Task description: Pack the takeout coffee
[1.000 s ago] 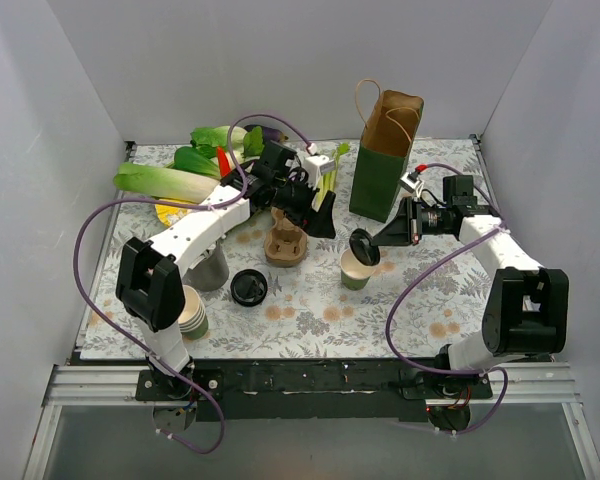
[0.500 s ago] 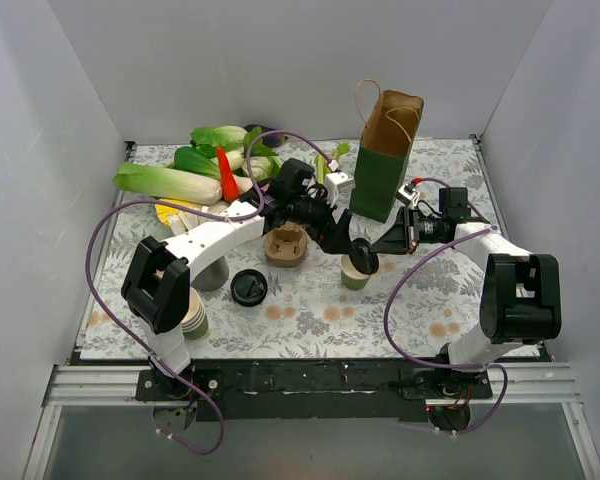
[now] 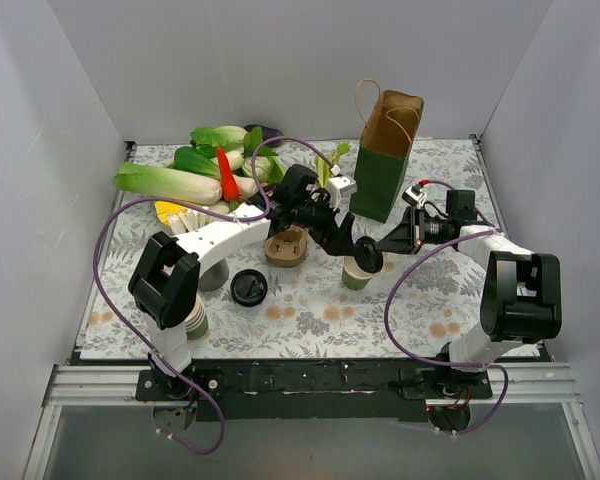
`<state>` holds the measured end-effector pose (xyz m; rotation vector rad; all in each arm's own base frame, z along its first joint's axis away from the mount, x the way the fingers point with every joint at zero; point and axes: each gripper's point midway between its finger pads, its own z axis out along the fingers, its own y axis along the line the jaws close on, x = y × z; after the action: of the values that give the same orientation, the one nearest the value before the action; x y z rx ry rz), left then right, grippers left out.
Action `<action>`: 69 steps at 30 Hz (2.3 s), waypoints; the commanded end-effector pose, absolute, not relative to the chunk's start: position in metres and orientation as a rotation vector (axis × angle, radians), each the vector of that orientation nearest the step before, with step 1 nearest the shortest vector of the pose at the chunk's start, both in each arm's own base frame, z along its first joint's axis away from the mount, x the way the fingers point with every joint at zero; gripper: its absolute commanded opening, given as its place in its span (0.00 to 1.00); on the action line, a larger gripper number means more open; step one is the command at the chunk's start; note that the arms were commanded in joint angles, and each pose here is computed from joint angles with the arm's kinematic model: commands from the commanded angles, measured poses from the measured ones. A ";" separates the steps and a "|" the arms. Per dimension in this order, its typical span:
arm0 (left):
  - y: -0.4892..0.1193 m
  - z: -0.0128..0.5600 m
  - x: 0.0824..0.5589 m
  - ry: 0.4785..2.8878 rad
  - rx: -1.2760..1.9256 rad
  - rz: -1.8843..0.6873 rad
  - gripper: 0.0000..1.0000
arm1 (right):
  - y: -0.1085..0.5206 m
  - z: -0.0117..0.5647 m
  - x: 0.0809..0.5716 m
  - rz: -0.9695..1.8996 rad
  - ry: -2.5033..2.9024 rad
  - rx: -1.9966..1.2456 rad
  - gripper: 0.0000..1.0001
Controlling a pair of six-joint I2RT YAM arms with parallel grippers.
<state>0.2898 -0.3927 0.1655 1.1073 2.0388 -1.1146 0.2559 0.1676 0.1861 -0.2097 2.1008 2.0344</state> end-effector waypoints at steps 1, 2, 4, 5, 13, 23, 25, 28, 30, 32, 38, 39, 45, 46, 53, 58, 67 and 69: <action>-0.396 0.162 0.291 2.032 1.102 -1.125 0.90 | 0.167 0.187 0.254 2.063 2.087 -0.215 0.05; -0.397 0.156 0.291 2.049 1.098 -1.125 0.90 | 0.167 0.187 0.254 2.065 2.091 -0.208 0.05; -0.396 0.150 0.290 2.065 1.098 -1.128 0.89 | 0.167 0.186 0.254 2.060 2.093 -0.208 0.05; -0.395 0.146 0.290 2.074 1.094 -1.128 0.89 | 0.167 0.185 0.254 2.063 2.095 -0.203 0.06; -0.389 0.119 0.286 2.134 1.095 -1.112 0.88 | 0.167 0.181 0.252 2.076 2.113 -0.172 0.06; -0.390 0.116 0.285 2.148 1.100 -1.129 0.86 | 0.162 0.181 0.263 2.039 2.113 -0.149 0.13; -0.389 0.117 0.285 2.144 1.102 -1.129 0.86 | 0.160 0.180 0.265 2.032 2.113 -0.138 0.16; -0.389 0.118 0.283 2.140 1.109 -1.151 0.86 | 0.159 0.178 0.265 2.023 2.120 -0.125 0.25; -0.390 0.121 0.283 2.126 1.119 -1.175 0.86 | 0.159 0.177 0.265 2.014 2.123 -0.124 0.28; -0.392 0.124 0.281 2.109 1.132 -1.202 0.86 | 0.159 0.175 0.265 2.013 2.125 -0.119 0.29; -0.397 0.130 0.275 2.090 1.159 -1.270 0.86 | 0.158 0.174 0.265 2.005 2.125 -0.120 0.29; -0.396 0.130 0.274 2.092 1.161 -1.274 0.86 | 0.158 0.175 0.265 2.005 2.131 -0.113 0.29; -0.394 0.138 0.272 2.064 1.175 -1.269 0.87 | 0.154 0.174 0.269 1.937 2.126 -0.152 0.30; -0.394 0.140 0.273 2.053 1.177 -1.267 0.87 | 0.154 0.175 0.268 1.935 2.133 -0.147 0.30; -0.396 0.144 0.274 2.034 1.181 -1.278 0.87 | 0.152 0.164 0.268 1.806 2.197 -0.173 0.32; -0.398 0.146 0.278 2.022 1.163 -1.271 0.87 | 0.149 0.156 0.267 1.726 2.241 -0.195 0.32; -0.400 0.150 0.278 2.021 1.142 -1.288 0.87 | 0.148 0.150 0.268 1.702 2.266 -0.180 0.33; -0.400 0.151 0.277 2.017 1.144 -1.293 0.87 | 0.147 0.148 0.269 1.692 2.275 -0.176 0.33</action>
<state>0.2695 -0.3957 0.1219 1.1464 2.1166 -1.2835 0.2641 0.1482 0.1423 -0.1354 2.2783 1.7386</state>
